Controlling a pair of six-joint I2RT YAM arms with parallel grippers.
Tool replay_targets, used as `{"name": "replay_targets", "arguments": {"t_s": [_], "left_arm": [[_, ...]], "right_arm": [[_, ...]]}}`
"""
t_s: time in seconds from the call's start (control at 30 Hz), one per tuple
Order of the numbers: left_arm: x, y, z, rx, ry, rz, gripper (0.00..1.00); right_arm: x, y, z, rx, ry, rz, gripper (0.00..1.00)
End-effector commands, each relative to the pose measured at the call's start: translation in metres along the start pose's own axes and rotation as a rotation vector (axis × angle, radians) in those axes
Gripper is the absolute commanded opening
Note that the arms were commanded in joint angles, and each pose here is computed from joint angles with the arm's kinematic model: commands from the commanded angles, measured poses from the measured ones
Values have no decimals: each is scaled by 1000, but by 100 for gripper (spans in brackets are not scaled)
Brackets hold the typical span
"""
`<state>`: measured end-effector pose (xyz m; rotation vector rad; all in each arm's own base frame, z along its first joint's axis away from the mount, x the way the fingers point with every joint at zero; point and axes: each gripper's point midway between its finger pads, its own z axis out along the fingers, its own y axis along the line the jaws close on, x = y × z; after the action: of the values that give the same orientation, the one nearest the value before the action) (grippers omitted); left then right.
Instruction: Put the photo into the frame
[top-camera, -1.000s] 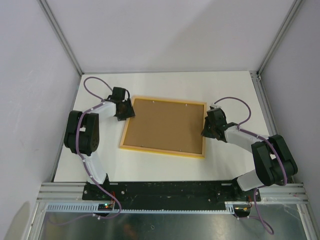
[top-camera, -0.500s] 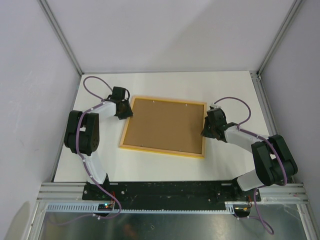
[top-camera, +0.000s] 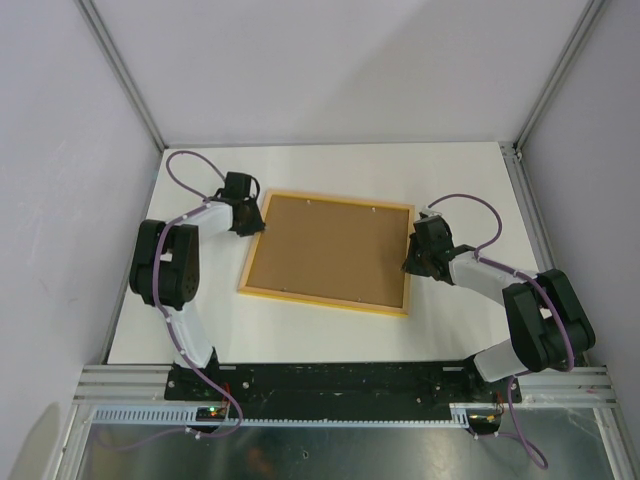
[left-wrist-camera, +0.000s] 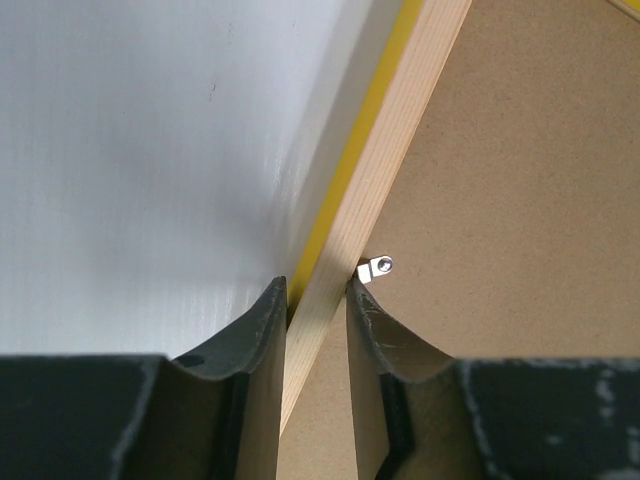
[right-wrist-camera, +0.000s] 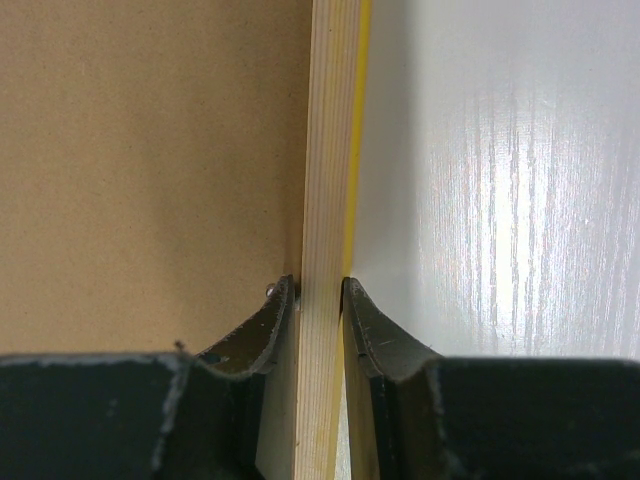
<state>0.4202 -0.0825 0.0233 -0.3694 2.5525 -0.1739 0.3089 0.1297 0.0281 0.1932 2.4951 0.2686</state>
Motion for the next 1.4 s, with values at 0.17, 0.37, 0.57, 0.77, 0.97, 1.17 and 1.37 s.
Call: {"name": "replay_targets", "arguments": {"t_s": [0.17,0.37,0.57,0.77,0.97,1.17,1.37], "left_arm": [[18,11,11,-61,49,-16,10],[15,2,1,-12,38,-11,12],[16,-4,-11,27,28,-3,31],[10,-8,-24,49,-1,10,49],[-3,-15,-45,76,-59,51,63],[-8,-41,-83,155,-138,133,67],[16,-81,-118,255,-174,241,68]], "right_arm": [[3,5,-1,-12,27,-37,4],[2,6,0,-16,23,-37,4],[1,10,1,-33,19,-40,4],[0,12,1,-42,13,-43,4],[-1,10,0,-37,12,-47,9],[-8,7,-3,-27,-4,-39,39],[-28,7,-5,-25,-32,-23,48]]}}
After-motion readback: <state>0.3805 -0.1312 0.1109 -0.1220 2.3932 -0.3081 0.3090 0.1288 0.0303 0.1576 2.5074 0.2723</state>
